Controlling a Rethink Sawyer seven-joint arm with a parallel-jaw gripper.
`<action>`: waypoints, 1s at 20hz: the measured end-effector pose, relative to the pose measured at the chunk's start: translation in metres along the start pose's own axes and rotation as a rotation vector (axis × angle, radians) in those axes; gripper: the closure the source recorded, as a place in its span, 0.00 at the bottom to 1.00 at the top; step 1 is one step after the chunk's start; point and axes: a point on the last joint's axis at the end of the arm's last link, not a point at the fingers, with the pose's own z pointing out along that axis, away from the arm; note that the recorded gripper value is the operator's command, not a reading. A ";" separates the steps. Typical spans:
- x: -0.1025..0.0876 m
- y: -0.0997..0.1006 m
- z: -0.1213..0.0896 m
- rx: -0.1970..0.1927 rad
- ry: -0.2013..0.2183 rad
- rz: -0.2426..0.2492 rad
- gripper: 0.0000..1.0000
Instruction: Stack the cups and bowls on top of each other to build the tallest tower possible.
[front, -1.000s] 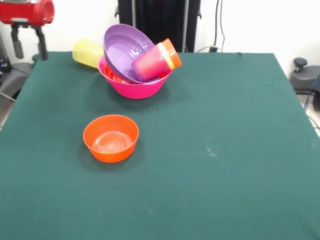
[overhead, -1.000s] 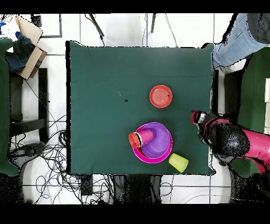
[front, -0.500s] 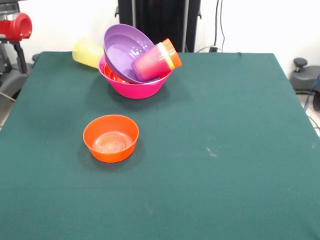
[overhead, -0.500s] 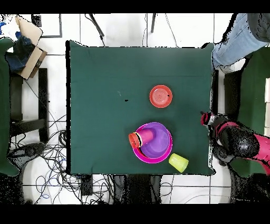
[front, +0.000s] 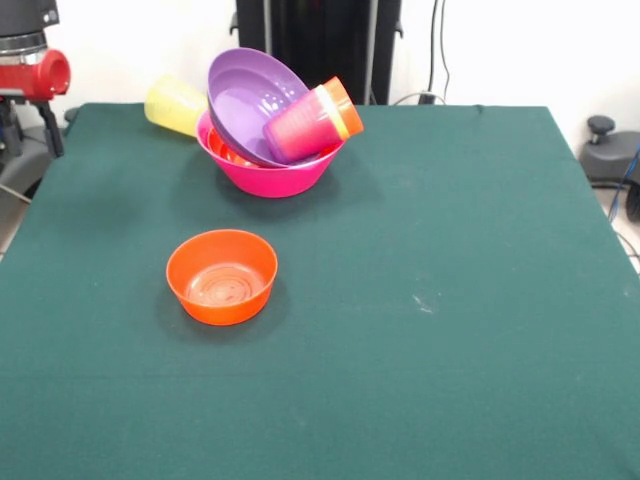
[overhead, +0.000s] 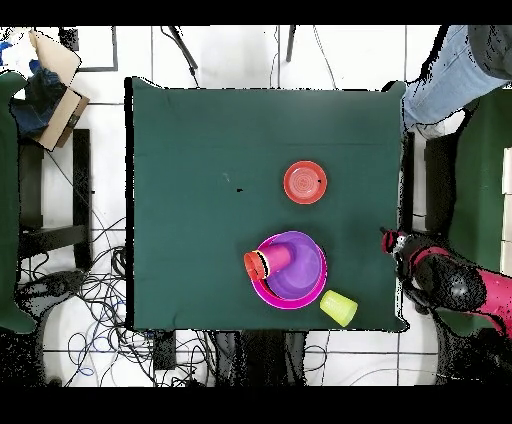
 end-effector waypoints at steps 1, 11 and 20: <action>0.001 -0.001 -0.001 0.002 0.001 -0.002 0.00; 0.015 0.006 -0.051 0.058 0.003 -0.071 0.00; 0.033 0.025 -0.070 0.087 0.004 -0.137 0.00</action>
